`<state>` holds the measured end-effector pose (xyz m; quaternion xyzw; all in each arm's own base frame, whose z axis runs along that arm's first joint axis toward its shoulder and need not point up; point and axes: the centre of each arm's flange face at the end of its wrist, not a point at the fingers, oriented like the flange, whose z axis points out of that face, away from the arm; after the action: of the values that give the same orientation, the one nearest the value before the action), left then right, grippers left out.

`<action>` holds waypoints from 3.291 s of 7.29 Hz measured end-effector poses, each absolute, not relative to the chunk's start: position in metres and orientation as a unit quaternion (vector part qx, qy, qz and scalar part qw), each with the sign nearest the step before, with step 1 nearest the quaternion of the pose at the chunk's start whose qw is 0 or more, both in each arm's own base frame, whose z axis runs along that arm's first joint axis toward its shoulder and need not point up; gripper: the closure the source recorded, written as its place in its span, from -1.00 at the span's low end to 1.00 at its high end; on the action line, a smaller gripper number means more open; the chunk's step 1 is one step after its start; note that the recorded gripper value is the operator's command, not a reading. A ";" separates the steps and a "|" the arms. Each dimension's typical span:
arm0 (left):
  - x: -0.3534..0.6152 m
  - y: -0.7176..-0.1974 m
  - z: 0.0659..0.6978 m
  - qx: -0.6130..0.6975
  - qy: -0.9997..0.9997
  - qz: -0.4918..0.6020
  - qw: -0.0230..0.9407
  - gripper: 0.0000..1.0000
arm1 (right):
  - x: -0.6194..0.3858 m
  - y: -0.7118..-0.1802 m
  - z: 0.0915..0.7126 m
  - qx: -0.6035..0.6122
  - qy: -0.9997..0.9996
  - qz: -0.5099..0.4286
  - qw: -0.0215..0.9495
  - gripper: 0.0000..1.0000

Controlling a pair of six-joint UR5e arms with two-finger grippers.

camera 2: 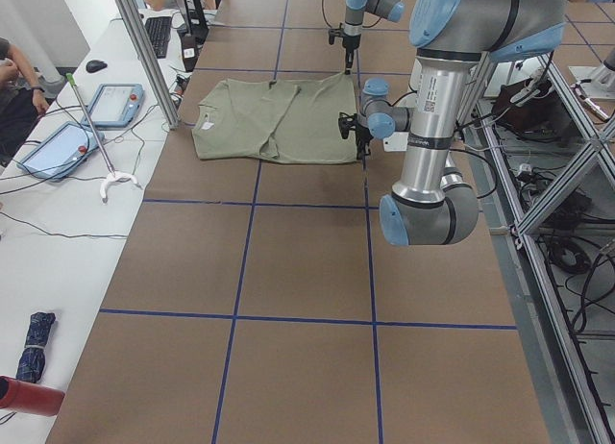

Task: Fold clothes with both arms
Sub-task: 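Move both grippers down to the hem corners nearest the robot, then grasp the hem corners with both grippers, then lift the hem with both grippers and fold it toward the collar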

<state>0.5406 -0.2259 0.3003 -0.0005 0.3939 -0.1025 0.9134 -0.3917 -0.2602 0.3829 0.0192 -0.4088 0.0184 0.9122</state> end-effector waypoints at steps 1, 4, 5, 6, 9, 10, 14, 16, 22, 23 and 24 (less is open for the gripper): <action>0.537 -0.226 0.294 0.000 0.400 -0.104 0.910 1.00 | -0.391 -0.261 0.383 0.020 -0.409 0.019 0.912 1.00; 0.496 -0.223 0.263 0.003 0.425 -0.106 0.899 1.00 | -0.375 -0.262 0.375 0.005 -0.421 0.020 0.907 1.00; 0.484 -0.217 0.251 0.002 0.432 -0.103 0.896 1.00 | -0.365 -0.259 0.369 -0.005 -0.430 0.016 0.903 1.00; 0.472 -0.205 0.236 -0.004 0.439 -0.097 0.893 1.00 | -0.352 -0.251 0.361 -0.021 -0.440 0.007 0.898 1.00; 0.442 -0.135 0.198 -0.058 0.450 -0.077 0.888 1.00 | -0.312 -0.218 0.333 -0.090 -0.472 -0.035 0.876 1.00; 0.439 -0.120 0.193 -0.072 0.451 -0.074 0.886 1.00 | -0.308 -0.214 0.326 -0.103 -0.479 -0.044 0.870 1.00; 0.419 -0.181 0.183 -0.022 0.466 -0.078 0.881 1.00 | -0.301 -0.269 0.324 -0.071 -0.495 0.004 0.866 1.00; 0.379 -0.254 0.178 0.020 0.472 -0.081 0.878 1.00 | -0.293 -0.322 0.321 -0.039 -0.503 0.052 0.862 1.00; 0.389 -0.412 0.213 0.101 0.438 -0.120 0.885 1.00 | -0.312 -0.534 0.306 0.024 -0.488 0.174 0.855 1.00; 0.389 -0.434 0.223 0.111 0.436 -0.128 0.884 1.00 | -0.317 -0.555 0.303 0.027 -0.484 0.180 0.856 1.00; 0.392 -0.457 0.231 0.119 0.436 -0.137 0.881 1.00 | -0.322 -0.574 0.301 0.030 -0.478 0.186 0.858 1.00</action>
<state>0.3919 -0.4568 0.2310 0.1192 0.4365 -0.1375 0.8811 -0.3222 -0.5736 0.3015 0.0301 -0.4779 0.1865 0.8579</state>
